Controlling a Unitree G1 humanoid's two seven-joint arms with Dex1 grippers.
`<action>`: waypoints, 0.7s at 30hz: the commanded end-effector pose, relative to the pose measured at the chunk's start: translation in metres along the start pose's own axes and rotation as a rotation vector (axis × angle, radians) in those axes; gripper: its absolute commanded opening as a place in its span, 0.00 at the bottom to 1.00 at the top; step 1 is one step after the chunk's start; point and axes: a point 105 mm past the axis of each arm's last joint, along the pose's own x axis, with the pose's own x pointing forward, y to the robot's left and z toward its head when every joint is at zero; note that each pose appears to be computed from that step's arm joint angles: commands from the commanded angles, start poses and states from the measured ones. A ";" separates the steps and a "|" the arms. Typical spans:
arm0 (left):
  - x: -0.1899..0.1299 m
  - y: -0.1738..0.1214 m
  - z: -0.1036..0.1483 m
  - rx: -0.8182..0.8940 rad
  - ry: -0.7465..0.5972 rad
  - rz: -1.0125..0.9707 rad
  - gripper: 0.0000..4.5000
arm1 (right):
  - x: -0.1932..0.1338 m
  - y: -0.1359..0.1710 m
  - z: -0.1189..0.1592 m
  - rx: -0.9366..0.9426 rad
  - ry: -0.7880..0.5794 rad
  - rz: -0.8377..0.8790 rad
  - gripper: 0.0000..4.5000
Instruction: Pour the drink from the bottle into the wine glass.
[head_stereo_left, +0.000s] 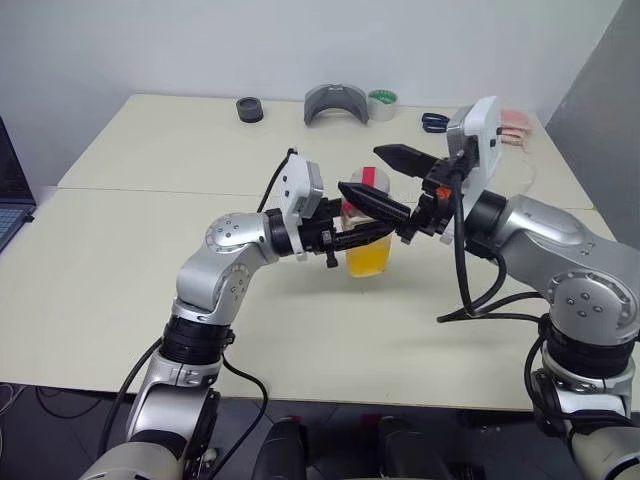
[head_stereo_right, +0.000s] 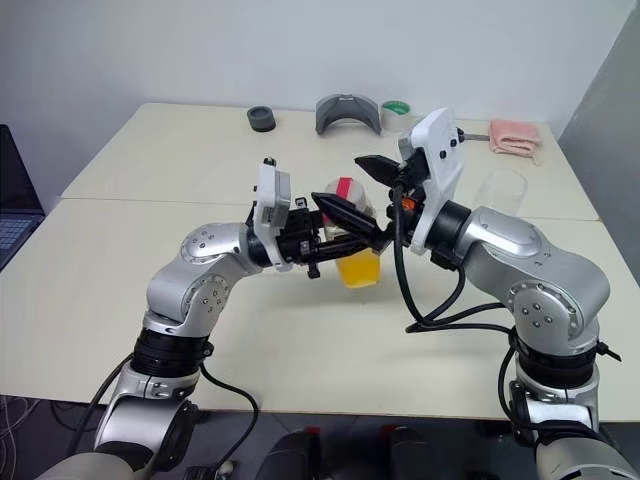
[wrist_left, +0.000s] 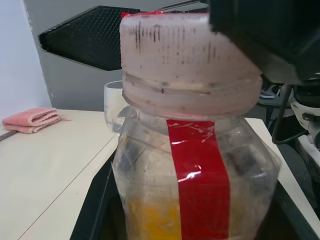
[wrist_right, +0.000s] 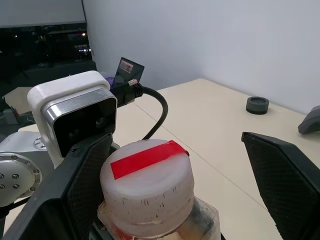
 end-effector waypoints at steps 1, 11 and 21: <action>0.001 -0.002 0.016 0.062 -0.042 0.001 0.39 | -0.011 -0.004 0.011 -0.020 -0.036 -0.027 0.98; 0.002 -0.002 0.017 0.060 -0.048 0.000 0.39 | -0.028 -0.008 0.010 -0.028 0.003 -0.043 0.98; 0.004 0.000 0.018 0.061 -0.050 -0.009 0.39 | -0.034 0.003 0.009 0.008 0.008 0.022 0.98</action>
